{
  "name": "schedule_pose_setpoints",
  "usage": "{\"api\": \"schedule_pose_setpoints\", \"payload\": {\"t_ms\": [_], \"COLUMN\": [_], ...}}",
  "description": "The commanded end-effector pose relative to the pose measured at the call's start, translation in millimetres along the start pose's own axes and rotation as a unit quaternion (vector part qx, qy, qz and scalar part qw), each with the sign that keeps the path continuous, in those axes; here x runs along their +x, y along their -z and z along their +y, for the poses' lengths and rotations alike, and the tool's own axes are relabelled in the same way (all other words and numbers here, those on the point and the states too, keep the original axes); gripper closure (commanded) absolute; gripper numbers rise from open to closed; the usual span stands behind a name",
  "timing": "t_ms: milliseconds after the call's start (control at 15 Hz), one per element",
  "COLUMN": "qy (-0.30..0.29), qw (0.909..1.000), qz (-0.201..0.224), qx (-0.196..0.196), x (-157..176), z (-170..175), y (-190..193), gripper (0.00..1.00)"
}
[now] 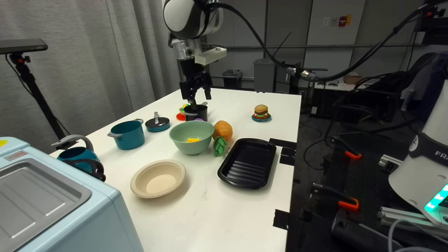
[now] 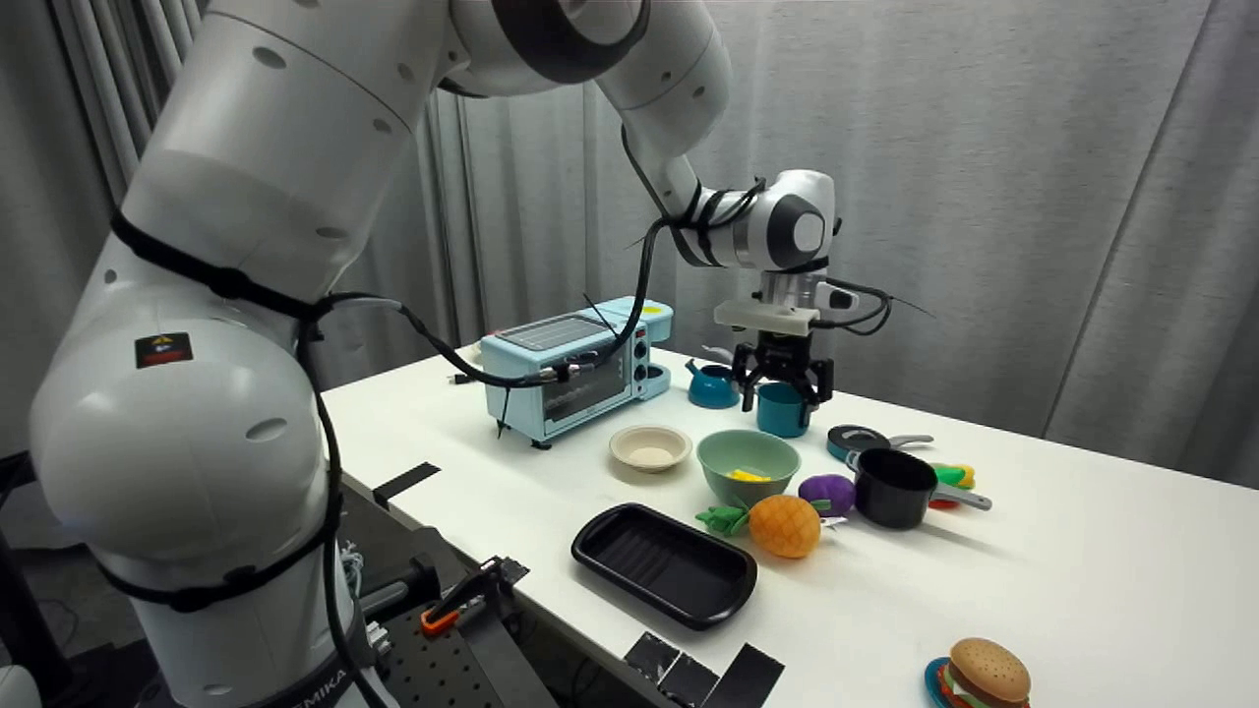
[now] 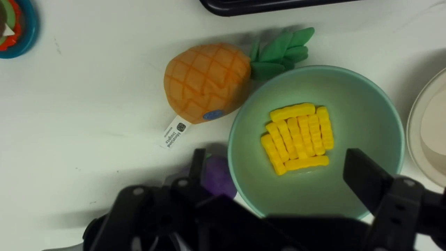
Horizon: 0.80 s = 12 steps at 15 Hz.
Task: Pick the bowl of potato fries and pour them onto the plate
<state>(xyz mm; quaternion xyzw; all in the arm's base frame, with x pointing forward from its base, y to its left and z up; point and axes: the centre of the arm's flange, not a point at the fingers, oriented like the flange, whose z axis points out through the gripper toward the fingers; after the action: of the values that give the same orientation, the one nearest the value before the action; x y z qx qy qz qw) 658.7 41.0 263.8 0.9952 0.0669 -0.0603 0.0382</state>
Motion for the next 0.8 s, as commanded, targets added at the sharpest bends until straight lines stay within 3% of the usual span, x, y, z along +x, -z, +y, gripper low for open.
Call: {"api": "schedule_pose_setpoints", "payload": {"t_ms": [0,733], "qy": [-0.006,-0.015], "qw": [0.9999,0.9977], "qz": [-0.007,-0.066], "qx": [0.008,0.002], "x": [35,68], "z": [0,2], "y": [-11,-76], "gripper": [0.00,0.00]}}
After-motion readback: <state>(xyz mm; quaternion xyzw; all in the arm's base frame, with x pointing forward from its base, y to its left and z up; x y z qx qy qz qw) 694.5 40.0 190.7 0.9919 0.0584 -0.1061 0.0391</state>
